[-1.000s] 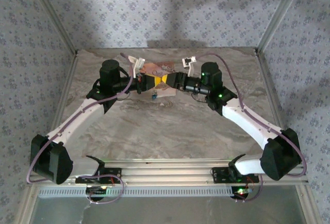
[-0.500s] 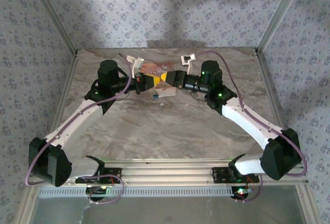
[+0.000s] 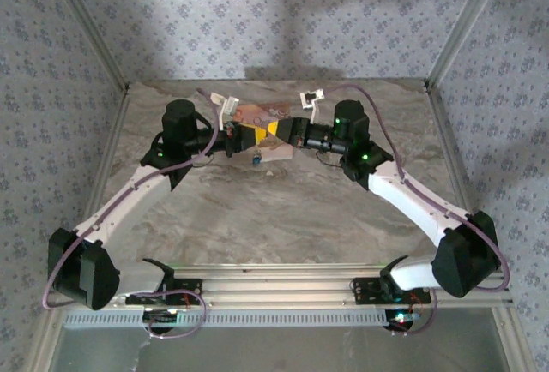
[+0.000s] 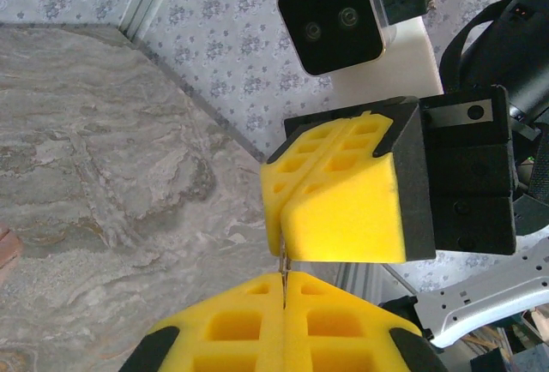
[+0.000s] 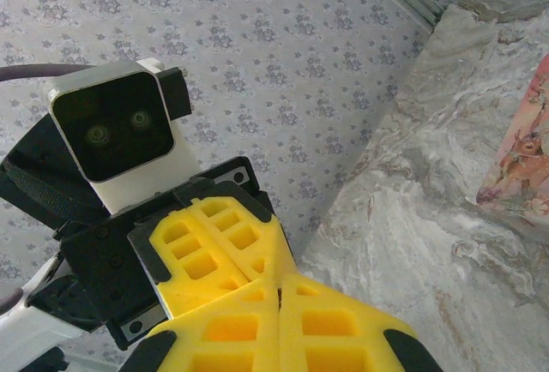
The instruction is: Unlock a padlock with a key
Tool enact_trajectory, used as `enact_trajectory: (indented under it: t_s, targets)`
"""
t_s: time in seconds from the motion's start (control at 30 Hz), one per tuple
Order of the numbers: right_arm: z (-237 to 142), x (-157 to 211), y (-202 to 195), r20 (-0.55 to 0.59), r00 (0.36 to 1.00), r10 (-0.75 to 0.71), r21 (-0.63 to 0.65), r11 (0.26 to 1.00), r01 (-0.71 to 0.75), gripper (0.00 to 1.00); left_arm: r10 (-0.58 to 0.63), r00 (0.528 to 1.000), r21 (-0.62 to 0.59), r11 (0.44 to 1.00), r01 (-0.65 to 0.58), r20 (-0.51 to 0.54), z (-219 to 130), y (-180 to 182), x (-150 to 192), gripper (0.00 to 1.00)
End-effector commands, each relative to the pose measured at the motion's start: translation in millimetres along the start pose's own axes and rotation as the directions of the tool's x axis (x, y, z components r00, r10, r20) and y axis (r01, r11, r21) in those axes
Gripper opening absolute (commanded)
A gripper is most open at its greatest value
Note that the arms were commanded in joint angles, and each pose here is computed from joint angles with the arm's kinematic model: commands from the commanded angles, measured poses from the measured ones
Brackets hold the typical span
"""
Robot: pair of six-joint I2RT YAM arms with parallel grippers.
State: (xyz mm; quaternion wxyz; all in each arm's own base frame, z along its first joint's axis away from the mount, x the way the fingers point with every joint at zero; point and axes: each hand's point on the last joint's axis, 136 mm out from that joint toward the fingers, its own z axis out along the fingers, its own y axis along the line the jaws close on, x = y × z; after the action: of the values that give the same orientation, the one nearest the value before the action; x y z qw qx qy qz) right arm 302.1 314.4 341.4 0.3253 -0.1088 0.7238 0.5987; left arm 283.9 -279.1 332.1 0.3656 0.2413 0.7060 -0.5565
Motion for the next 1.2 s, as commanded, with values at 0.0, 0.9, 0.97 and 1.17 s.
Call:
enact_trajectory:
  t_s: [0.0, 0.9, 0.97, 1.17]
  targets:
    - [0.4, -3.4, 9.6, 0.000, 0.999, -0.034, -0.024, 0.999, 0.034, 0.00, 0.015, 1.000, 0.013, 1.000, -0.015, 0.007, -4.4, -8.4, -1.4, 0.00]
    - [10.5, 48.2, -8.3, -0.452, 0.833, -0.318, 0.090, 0.913, 0.397, 0.00, -0.043, 0.998, 0.015, 0.999, 0.042, 0.036, -24.7, 4.5, 18.0, 0.31]
    - [6.7, 33.2, -5.4, -0.373, 0.867, -0.331, 0.053, 0.925, 0.376, 0.00, -0.054, 0.998, 0.035, 0.998, 0.053, 0.033, -24.2, 2.9, 17.4, 0.30]
    - [-3.6, 17.9, 3.2, -0.276, 0.906, -0.319, -0.013, 0.944, 0.329, 0.00, -0.088, 0.996, 0.097, 0.992, 0.084, 0.033, -21.1, 0.1, 14.6, 0.27]
